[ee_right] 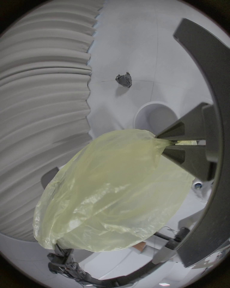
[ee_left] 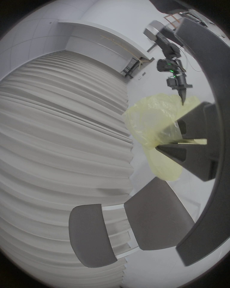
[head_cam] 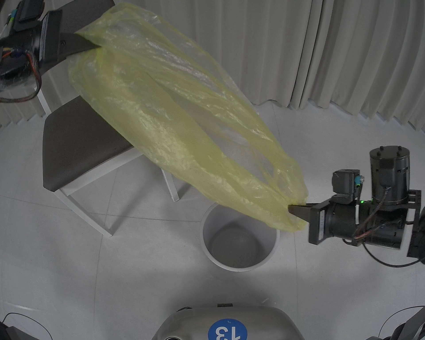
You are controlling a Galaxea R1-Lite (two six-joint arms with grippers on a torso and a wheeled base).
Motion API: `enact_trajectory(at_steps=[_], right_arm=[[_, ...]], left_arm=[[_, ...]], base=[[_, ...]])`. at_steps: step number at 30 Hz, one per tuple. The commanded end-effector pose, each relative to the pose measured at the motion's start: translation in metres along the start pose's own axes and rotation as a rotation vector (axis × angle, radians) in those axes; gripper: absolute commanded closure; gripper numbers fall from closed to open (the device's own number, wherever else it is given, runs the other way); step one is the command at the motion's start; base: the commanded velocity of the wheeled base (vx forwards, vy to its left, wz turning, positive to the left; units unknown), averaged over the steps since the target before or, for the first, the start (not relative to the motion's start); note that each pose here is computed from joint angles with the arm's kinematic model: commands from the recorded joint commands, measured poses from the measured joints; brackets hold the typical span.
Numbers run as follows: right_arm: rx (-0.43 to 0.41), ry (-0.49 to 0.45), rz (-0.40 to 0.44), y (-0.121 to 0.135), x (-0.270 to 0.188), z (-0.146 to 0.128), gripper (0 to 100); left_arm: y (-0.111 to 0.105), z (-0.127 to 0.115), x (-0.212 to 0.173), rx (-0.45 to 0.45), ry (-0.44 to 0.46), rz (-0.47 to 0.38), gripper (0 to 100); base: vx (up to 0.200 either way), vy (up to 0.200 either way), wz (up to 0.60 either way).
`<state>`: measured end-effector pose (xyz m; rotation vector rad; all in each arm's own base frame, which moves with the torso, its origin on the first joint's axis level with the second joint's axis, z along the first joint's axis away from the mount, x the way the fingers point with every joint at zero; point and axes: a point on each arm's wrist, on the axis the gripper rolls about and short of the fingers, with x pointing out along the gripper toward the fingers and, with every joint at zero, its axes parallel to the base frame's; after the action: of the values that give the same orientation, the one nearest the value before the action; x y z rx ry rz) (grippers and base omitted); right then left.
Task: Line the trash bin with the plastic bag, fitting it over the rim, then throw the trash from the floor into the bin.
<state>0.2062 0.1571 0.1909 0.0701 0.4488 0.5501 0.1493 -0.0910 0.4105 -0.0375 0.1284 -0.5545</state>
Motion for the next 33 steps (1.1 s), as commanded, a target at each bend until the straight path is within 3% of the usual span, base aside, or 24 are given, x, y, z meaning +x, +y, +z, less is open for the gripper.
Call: enact_trajectory(at_steps=[1,8,11,23,24,33], right_arm=[[-0.054,-0.056,0.022,-0.011,-0.054,0.016,100],[-0.054,-0.08,0.008,-0.014,-0.063,0.019,100],[-0.061,-0.048,0.0,-0.015,-0.072,0.016,100],[-0.069,-0.013,-0.015,-0.016,-0.083,0.014,100],[-0.069,-0.012,-0.02,-0.017,-0.093,0.006,100],[-0.048,-0.052,-0.07,-0.027,-0.113,0.002,100]], left_arm=[[0.005,-0.034,0.019,0.058,0.165,0.021,100],[0.003,-0.057,0.032,0.056,0.26,-0.003,100],[0.002,-0.067,0.037,0.052,0.285,-0.011,100],[0.002,-0.085,0.05,0.023,0.19,-0.034,100],[-0.001,-0.095,0.048,0.003,0.153,-0.067,100],[-0.005,-0.115,0.044,0.006,0.058,-0.095,100]], base=[[0.0,0.0,0.0],[0.0,0.0,0.0],[0.0,0.0,0.0],[0.0,0.0,0.0],[0.0,0.0,0.0],[0.0,0.0,0.0]])
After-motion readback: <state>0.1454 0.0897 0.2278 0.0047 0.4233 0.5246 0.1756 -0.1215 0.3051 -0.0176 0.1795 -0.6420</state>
